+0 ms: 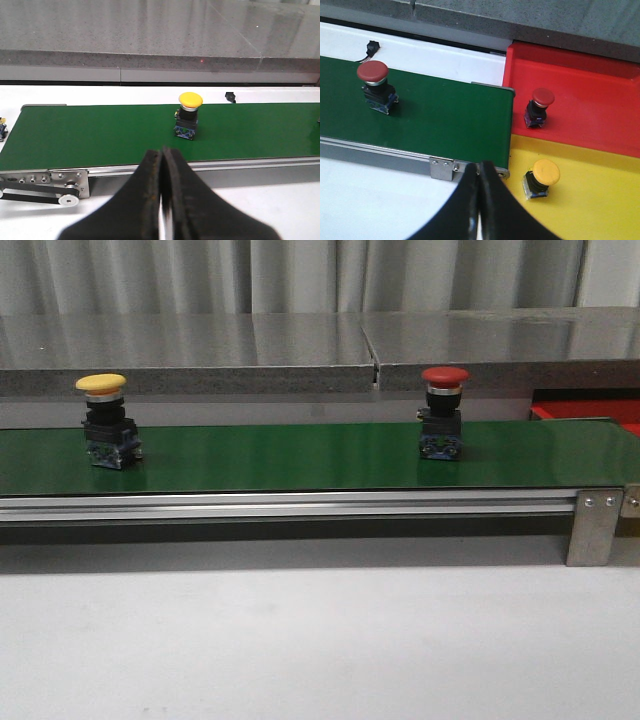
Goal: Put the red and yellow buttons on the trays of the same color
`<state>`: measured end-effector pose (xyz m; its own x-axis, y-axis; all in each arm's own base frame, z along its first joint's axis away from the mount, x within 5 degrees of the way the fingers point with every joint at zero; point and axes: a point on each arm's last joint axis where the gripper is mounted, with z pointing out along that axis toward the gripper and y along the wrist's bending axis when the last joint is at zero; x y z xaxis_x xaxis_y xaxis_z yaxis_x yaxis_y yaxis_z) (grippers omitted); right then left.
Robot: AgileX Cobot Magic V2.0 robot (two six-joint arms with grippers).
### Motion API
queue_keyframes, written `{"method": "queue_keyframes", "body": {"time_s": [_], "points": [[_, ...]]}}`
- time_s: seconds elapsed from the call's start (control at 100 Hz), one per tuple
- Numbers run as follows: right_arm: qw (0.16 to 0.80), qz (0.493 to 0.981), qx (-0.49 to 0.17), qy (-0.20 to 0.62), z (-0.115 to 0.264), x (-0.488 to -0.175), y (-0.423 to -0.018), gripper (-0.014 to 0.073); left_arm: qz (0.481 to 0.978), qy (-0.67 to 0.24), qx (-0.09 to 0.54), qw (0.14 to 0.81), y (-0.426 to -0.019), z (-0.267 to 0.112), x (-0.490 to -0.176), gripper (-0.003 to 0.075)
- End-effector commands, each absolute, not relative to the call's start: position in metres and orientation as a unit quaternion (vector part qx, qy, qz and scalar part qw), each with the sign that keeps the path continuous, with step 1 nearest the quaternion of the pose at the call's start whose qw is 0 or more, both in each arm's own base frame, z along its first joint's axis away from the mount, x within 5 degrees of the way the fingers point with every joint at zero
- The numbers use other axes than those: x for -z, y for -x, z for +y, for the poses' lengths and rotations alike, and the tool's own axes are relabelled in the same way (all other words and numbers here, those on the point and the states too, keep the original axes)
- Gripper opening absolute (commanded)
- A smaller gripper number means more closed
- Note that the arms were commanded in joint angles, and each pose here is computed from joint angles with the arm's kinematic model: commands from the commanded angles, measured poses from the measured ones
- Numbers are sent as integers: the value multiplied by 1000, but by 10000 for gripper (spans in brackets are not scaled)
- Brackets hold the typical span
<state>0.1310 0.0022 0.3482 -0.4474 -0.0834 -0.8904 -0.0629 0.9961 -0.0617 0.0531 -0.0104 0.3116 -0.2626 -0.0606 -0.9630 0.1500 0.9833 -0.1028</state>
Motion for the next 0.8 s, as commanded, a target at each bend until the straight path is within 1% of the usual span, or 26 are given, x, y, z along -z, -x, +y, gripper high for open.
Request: {"method": "queue_keyframes", "body": {"time_s": [0.0, 0.1, 0.17, 0.22, 0.24, 0.27, 0.29, 0.34, 0.36, 0.39, 0.43, 0.46, 0.48, 0.58, 0.7, 0.79], "points": [[567, 823, 12, 43, 2, -364, -132, -68, 763, -27, 98, 638, -54, -11, -325, -19], [566, 823, 12, 43, 2, -364, -132, -58, 763, -27, 98, 638, -54, -11, -325, -19], [566, 823, 12, 43, 2, -363, -132, 3, 763, -27, 98, 638, -54, -11, -325, -19], [566, 823, 12, 43, 2, -364, -132, 87, 763, -27, 98, 638, -54, -11, -325, -19], [566, 823, 12, 43, 2, -364, -132, 134, 763, -27, 98, 638, -54, -11, -325, -19], [566, 823, 12, 43, 2, -363, -132, 223, 763, -27, 98, 638, -54, -11, -325, -19], [567, 822, 12, 43, 2, -364, -133, 261, 763, -27, 98, 638, -54, -11, -325, -19], [570, 821, 12, 43, 2, -364, -133, 421, 763, -27, 98, 638, -54, -11, -325, -19], [571, 820, 12, 43, 2, -364, -133, 459, 763, -27, 98, 638, -54, -11, -325, -19], [573, 818, 12, 42, 2, -365, -133, 542, 763, -27, 98, 638, -54, -11, -325, -19], [576, 816, 12, 42, 2, -365, -133, 621, 763, -27, 98, 638, -54, -11, -325, -19], [578, 815, 11, 41, 2, -366, -133, 657, 763, -27, 98, 638, -54, -11, -325, -19], [580, 813, 12, 41, 2, -366, -134, 668, 763, -27, 98, 638, -54, -11, -325, -19], [578, 815, 11, 41, 2, -366, -136, 645, 763, -27, 98, 638, -54, -11, -325, -19], [542, 839, 8, 42, 2, -360, -151, 645, 763, -27, 98, 638, -54, -11, -325, -19], [502, 864, 3, 43, 3, -352, -173, 645, 762, -27, 98, 639, -54, -11, -325, -19]]}}
